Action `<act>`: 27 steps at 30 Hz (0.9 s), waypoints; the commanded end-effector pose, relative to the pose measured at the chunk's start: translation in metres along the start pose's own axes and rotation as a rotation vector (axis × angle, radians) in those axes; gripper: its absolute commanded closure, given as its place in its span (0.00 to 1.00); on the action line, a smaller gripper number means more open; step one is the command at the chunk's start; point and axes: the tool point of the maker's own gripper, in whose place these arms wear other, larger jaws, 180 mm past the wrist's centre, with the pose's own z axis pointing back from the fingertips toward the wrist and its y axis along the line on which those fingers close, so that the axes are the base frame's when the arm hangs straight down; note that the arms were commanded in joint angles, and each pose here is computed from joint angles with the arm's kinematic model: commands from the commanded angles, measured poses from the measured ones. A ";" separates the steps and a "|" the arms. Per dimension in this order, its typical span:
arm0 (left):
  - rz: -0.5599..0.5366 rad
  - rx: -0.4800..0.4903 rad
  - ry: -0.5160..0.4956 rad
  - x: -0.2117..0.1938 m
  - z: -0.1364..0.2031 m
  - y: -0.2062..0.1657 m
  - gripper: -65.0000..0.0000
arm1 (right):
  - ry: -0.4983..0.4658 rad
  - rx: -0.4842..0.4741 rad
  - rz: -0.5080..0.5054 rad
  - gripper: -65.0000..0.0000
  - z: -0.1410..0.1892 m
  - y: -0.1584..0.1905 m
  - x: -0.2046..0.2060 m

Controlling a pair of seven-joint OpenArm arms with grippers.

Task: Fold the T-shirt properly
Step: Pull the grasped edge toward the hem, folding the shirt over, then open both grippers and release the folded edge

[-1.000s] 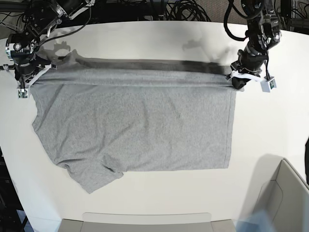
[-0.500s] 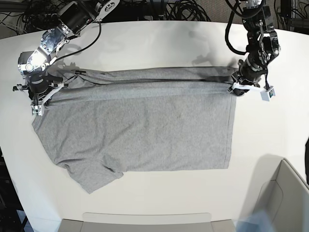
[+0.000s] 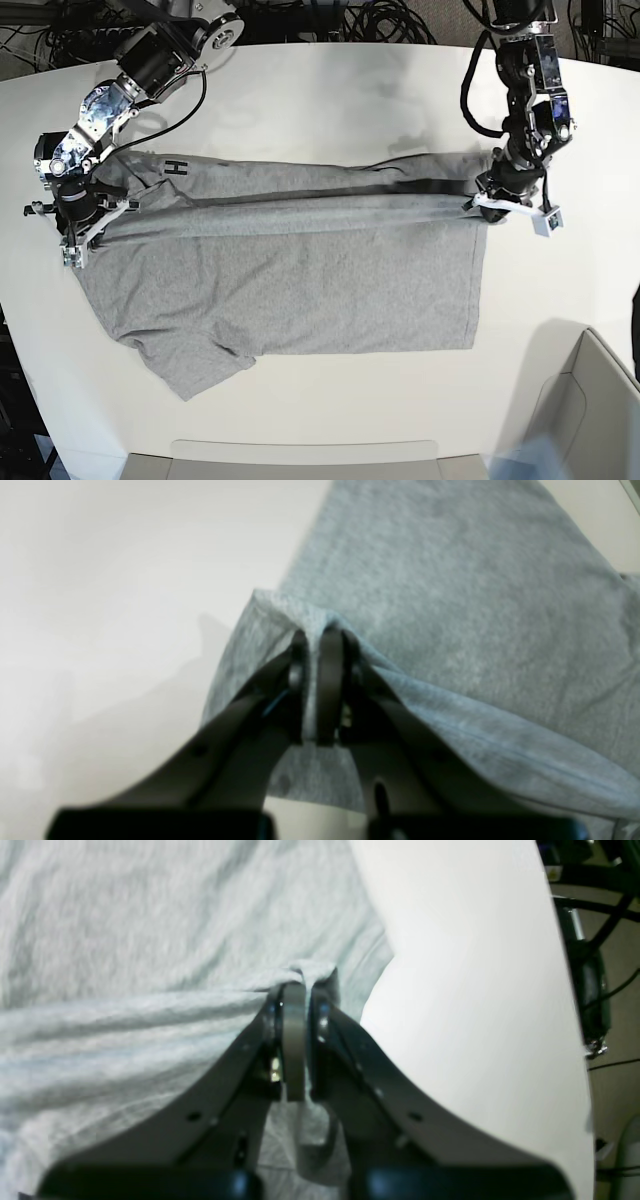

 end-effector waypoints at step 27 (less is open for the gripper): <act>-0.049 -0.009 0.028 -0.005 -0.017 -0.010 0.65 | -0.102 0.186 0.219 0.61 -0.019 0.070 0.058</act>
